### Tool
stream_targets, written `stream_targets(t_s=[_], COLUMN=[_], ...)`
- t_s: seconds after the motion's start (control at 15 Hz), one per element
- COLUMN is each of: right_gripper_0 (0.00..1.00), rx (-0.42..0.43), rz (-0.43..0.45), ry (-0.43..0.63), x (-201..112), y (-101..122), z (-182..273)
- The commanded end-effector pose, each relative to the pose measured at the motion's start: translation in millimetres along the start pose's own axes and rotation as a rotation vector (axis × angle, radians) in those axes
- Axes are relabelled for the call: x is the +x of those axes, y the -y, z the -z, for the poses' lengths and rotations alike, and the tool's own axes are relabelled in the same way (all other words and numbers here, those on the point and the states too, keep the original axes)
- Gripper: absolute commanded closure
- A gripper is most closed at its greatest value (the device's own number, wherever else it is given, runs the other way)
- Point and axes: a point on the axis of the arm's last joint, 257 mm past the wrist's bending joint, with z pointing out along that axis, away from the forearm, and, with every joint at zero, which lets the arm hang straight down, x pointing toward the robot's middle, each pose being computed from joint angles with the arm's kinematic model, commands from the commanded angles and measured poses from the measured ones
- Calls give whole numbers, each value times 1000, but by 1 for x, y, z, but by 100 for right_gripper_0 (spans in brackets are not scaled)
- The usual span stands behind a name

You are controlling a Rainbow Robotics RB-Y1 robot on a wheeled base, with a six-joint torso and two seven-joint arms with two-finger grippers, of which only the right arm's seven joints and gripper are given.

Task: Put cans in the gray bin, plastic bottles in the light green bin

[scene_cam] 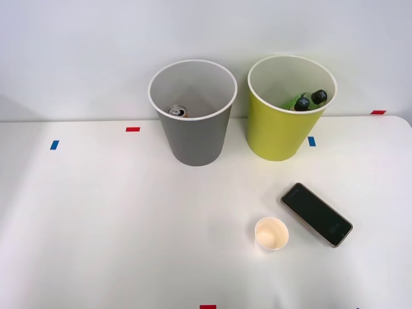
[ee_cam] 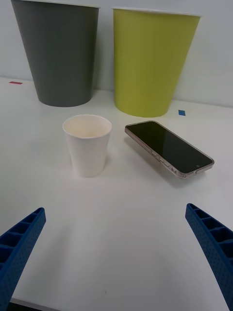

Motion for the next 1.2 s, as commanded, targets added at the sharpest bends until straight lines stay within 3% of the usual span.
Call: stream_targets(t_s=[0.07, 1.2], right_gripper_0=[0, 0], rx=[0, 0], rz=[0, 0], ry=[0, 0], x=[0, 0], y=[0, 0], z=[0, 0])
